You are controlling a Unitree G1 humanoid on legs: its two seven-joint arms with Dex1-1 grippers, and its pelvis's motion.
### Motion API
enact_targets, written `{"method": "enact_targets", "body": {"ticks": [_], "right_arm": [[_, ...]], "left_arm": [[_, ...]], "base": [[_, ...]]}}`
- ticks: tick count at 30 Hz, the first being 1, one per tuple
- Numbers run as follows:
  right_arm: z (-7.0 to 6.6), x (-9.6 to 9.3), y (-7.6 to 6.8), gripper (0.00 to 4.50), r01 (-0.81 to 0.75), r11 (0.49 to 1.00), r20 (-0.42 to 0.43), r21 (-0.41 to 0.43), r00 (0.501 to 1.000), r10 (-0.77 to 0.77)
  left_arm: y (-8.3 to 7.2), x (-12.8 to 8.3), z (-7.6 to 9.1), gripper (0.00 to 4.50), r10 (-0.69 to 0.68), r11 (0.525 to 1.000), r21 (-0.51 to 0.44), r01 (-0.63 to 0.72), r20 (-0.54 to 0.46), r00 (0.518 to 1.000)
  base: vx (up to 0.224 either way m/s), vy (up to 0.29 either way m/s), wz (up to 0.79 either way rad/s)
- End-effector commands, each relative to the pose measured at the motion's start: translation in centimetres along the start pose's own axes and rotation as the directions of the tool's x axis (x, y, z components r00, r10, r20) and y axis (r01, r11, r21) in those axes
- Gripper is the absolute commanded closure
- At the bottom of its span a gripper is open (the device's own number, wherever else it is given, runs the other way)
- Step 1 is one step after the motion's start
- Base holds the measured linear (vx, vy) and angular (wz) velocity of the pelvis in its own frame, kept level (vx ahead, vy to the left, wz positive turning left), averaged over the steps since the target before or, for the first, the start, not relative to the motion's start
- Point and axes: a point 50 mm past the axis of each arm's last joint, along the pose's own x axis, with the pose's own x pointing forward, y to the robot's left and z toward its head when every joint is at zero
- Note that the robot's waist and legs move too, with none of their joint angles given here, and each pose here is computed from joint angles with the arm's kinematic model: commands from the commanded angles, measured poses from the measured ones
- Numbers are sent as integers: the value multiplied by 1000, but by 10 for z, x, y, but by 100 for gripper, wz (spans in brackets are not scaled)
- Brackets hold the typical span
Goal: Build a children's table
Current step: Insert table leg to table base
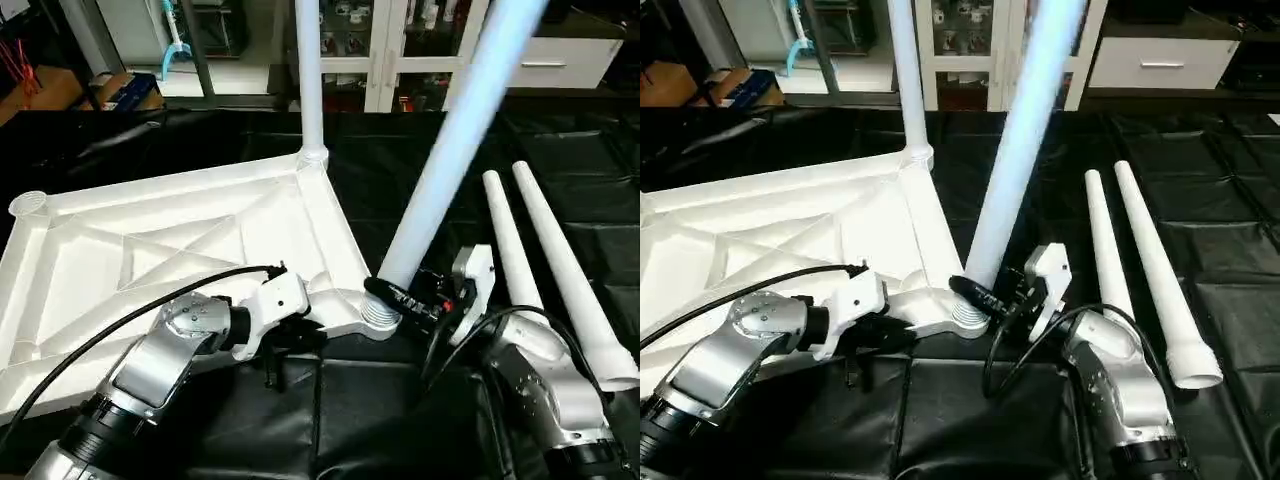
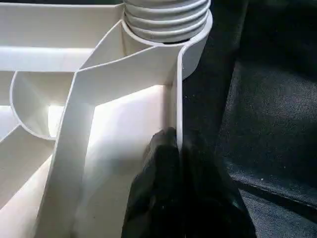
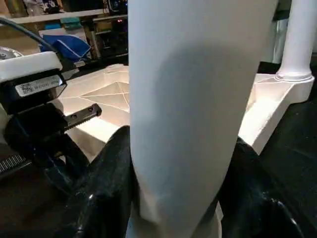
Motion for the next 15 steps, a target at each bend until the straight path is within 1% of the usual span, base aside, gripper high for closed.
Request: {"method": "enact_targets", "body": {"ticks": [1,5,9,10,11,12,14,15], "right_arm": [[-26,-14,-1,262,28,1000,-156,-10,987,-29],[-31,-17,4,262,-1,1000,-167,-9,986,0],[-37,-17,6,262,-30,999,-228,-28,973,23],[-40,-17,6,262,-24,1000,-256,-16,966,19],[-40,-17,6,262,-24,1000,-258,-15,966,19],[-43,-19,6,262,-18,1000,-272,14,962,21],[-44,-19,6,262,-14,999,-282,28,959,21],[-48,-22,6,262,-23,999,-308,33,951,32]], "left_arm": [[-12,8,-24,448,-61,995,-79,54,-85,994],[-12,8,-24,448,-59,995,-80,53,-85,995],[-12,8,-24,448,-60,995,-79,53,-87,994],[-12,8,-23,448,-62,995,-78,55,-87,994],[-12,8,-23,448,-62,995,-78,55,-87,994],[-13,8,-23,448,-62,995,-77,56,-86,994],[-13,8,-23,448,-62,995,-77,56,-85,994],[-13,8,-23,448,-62,995,-77,56,-85,994]], "base": [[0,0,0],[0,0,0],[0,0,0],[0,0,0],[0,0,0],[0,0,0],[0,0,0],[0,0,0]]}}
